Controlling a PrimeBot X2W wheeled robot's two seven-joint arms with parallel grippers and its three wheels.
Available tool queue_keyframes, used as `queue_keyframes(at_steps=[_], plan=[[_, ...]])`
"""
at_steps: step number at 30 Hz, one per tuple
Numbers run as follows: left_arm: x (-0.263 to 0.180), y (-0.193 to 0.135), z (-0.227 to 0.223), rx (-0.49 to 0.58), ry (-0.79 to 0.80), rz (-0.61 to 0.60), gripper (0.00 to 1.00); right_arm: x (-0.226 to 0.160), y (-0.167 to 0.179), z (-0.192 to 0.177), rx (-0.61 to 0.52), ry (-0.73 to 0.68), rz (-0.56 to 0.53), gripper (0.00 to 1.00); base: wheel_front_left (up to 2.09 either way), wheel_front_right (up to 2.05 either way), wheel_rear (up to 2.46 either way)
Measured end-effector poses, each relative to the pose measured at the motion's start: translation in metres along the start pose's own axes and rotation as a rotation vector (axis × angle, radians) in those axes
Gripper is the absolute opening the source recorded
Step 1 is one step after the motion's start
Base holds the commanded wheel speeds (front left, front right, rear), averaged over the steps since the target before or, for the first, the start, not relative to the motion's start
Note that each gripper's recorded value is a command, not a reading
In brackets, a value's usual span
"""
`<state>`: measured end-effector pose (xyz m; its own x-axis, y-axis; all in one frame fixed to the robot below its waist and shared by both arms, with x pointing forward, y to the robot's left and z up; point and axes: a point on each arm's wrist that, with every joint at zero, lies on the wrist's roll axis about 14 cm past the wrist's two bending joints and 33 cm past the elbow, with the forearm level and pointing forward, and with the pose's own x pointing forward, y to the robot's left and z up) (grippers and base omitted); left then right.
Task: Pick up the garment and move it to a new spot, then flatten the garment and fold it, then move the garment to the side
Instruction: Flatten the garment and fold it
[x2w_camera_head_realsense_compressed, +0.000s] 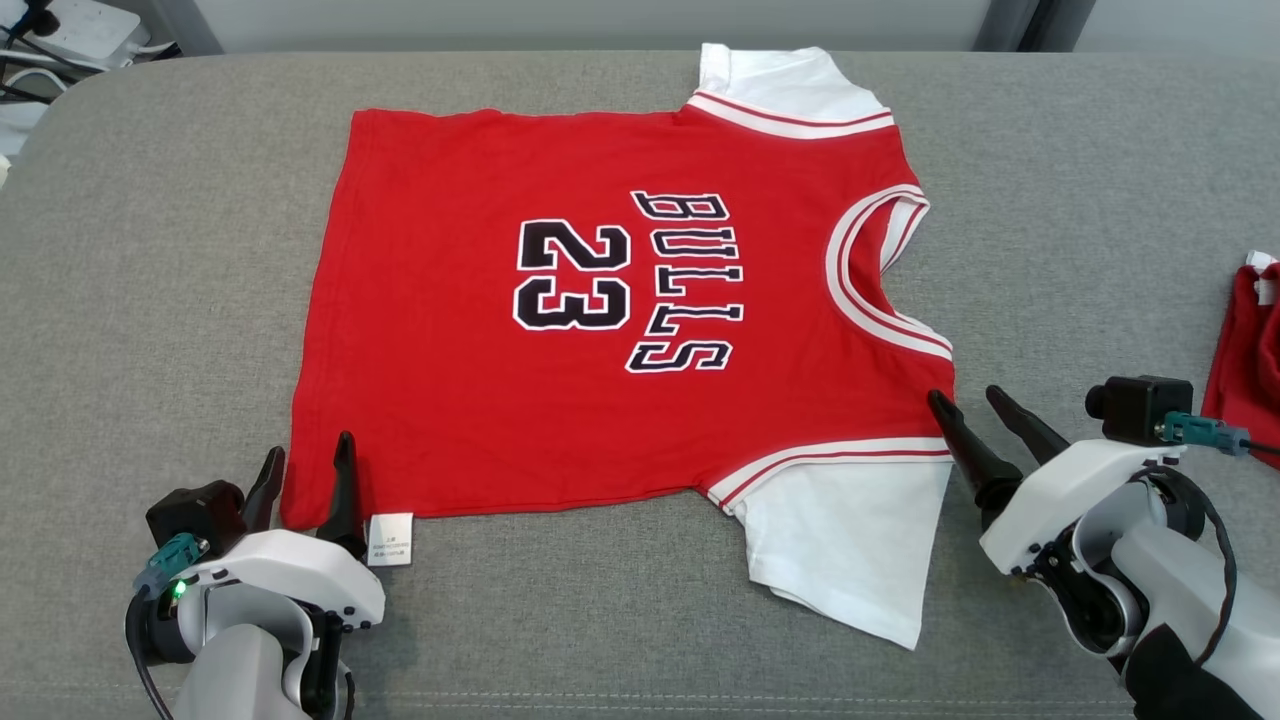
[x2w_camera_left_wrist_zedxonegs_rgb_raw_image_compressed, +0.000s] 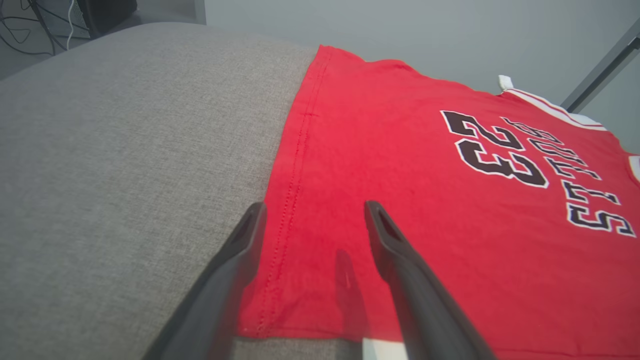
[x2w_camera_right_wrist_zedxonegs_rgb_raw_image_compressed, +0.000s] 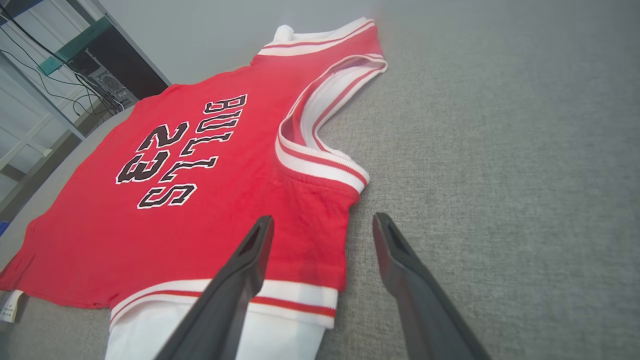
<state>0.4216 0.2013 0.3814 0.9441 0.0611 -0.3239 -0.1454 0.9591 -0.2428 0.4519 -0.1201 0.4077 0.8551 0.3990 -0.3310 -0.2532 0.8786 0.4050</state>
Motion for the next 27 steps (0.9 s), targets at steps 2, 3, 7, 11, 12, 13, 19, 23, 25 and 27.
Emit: queue_keyframes(at_steps=[2, 3, 7, 11, 12, 13, 19, 23, 25, 27], plan=[[0.0, -0.002, 0.001, 0.002, -0.003, -0.004, 1.0, -0.004, 0.0, 0.001, -0.017, -0.009, 0.003, 1.0, 0.0, 0.0, 0.0], [0.0, -0.002, 0.002, 0.004, -0.004, -0.006, 1.0, -0.007, 0.0, -0.001, -0.026, -0.009, 0.005, 1.0, 0.0, 0.0, 0.0], [0.001, -0.006, 0.004, 0.003, -0.01, -0.013, 1.0, -0.02, 0.0, -0.012, -0.056, -0.001, 0.005, 1.0, 0.0, 0.0, 0.0], [0.0, -0.009, 0.006, 0.006, -0.017, -0.022, 1.0, -0.031, 0.003, -0.019, -0.07, -0.011, 0.002, 1.0, 0.0, 0.0, 0.0], [0.0, -0.01, 0.008, 0.008, -0.023, -0.023, 1.0, -0.033, 0.004, -0.019, -0.077, -0.018, 0.005, 1.0, 0.0, 0.0, 0.0], [-0.001, -0.01, 0.01, 0.013, -0.03, -0.025, 1.0, -0.035, 0.005, -0.018, -0.077, -0.028, 0.003, 1.0, 0.0, 0.0, 0.0], [-0.01, -0.011, 0.022, 0.034, -0.074, -0.035, 1.0, -0.045, 0.007, -0.001, -0.107, -0.112, -0.018, 1.0, 0.0, 0.0, 0.0], [-0.021, -0.01, 0.026, 0.038, -0.099, -0.04, 1.0, -0.054, 0.011, 0.005, -0.115, -0.158, -0.03, 1.0, 0.0, 0.0, 0.0], [-0.028, -0.01, 0.028, 0.041, -0.112, -0.043, 1.0, -0.059, 0.012, 0.006, -0.124, -0.173, -0.037, 1.0, 0.0, 0.0, 0.0], [-0.035, -0.011, 0.032, 0.042, -0.13, -0.048, 1.0, -0.064, 0.013, 0.011, -0.121, -0.202, -0.05, 1.0, 0.0, 0.0, 0.0]])
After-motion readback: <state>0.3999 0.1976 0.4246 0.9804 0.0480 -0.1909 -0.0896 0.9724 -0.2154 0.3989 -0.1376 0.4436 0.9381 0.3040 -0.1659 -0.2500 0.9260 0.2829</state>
